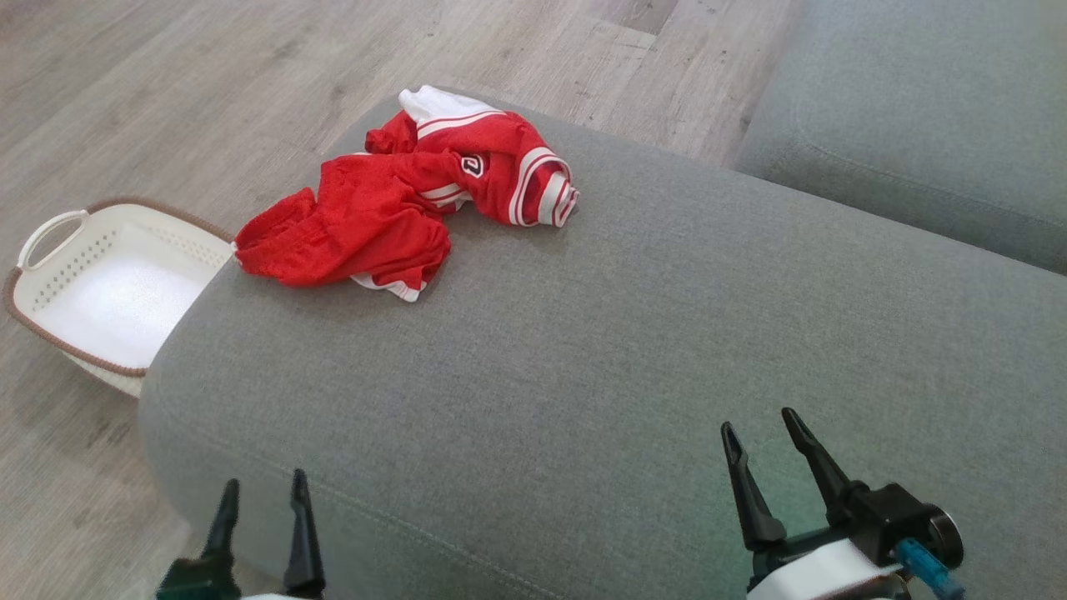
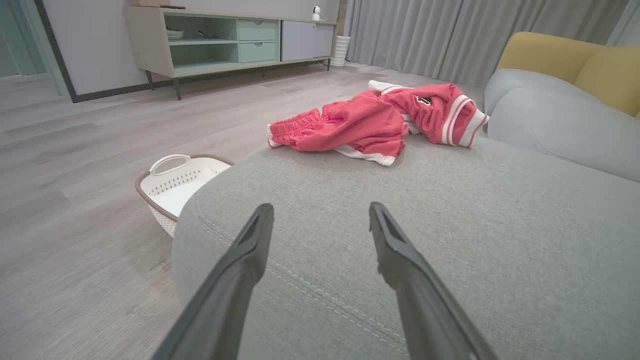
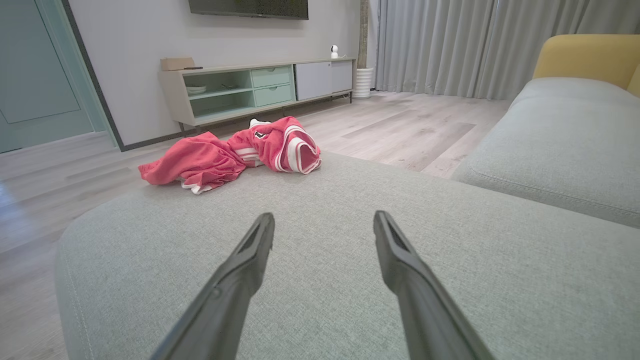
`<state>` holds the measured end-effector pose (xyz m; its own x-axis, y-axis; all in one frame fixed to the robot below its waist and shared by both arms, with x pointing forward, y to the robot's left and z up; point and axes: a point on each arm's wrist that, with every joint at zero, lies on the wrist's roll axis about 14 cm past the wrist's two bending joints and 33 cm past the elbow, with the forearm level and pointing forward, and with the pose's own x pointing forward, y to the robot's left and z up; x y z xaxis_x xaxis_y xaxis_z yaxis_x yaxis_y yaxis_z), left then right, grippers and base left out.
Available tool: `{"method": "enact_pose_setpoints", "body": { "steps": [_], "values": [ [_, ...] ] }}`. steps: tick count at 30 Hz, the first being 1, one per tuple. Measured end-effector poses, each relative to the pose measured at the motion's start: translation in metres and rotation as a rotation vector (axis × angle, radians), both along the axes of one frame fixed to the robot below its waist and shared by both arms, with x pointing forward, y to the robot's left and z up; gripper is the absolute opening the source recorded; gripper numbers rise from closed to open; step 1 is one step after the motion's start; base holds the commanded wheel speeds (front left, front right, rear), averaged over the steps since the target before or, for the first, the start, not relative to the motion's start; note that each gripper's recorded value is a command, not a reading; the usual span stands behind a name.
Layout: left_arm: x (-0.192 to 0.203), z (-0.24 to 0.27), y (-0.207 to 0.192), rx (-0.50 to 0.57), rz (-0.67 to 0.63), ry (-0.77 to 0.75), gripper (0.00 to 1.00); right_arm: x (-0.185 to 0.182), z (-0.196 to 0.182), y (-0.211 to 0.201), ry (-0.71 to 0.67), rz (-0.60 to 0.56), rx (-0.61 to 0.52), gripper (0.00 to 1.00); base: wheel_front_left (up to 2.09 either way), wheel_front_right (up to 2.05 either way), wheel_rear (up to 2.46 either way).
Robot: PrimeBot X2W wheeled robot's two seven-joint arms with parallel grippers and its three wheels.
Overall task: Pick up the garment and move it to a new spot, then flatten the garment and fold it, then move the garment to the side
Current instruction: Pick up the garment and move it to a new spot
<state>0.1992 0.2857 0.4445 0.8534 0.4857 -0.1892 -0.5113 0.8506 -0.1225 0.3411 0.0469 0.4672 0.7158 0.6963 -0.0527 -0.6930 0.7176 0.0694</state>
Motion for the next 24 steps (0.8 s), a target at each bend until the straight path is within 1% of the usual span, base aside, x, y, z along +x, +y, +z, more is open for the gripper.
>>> {"method": "enact_pose_setpoints", "body": {
  "steps": [5,7,9,10,14,17,20,22,24],
  "values": [
    [-0.003,0.017,0.014,0.033,0.047,-0.051,1.00,0.001,0.002,0.004,-0.007,0.012,0.001,1.00,0.00,0.00,0.00],
    [-0.006,0.030,0.027,0.061,0.081,-0.082,1.00,0.003,0.003,0.004,-0.017,0.013,0.001,1.00,0.00,0.00,0.00],
    [-0.010,0.056,0.044,0.122,0.114,-0.131,1.00,0.007,0.008,0.003,-0.034,0.005,0.004,1.00,0.00,0.00,0.00],
    [-0.010,0.056,0.044,0.122,0.114,-0.131,1.00,0.007,0.008,0.003,-0.034,0.005,0.004,1.00,0.00,0.00,0.00],
    [-0.010,0.123,0.079,0.276,0.148,-0.227,1.00,0.018,0.012,0.000,-0.064,-0.012,0.002,1.00,0.00,0.00,0.00],
    [0.009,0.175,0.104,0.394,0.126,-0.268,1.00,0.025,0.010,-0.001,-0.075,-0.013,-0.011,1.00,0.00,0.00,0.00],
    [0.042,0.223,0.117,0.515,0.070,-0.297,1.00,0.039,0.013,0.002,-0.091,-0.017,-0.020,1.00,0.00,0.00,0.00],
    [0.068,0.241,0.121,0.543,0.027,-0.300,1.00,0.050,0.017,0.003,-0.108,-0.026,-0.020,1.00,0.00,0.00,0.00],
    [0.095,0.248,0.128,0.561,-0.011,-0.269,1.00,0.061,0.020,0.003,-0.123,-0.034,-0.019,1.00,0.00,0.00,0.00]
  ]
}}
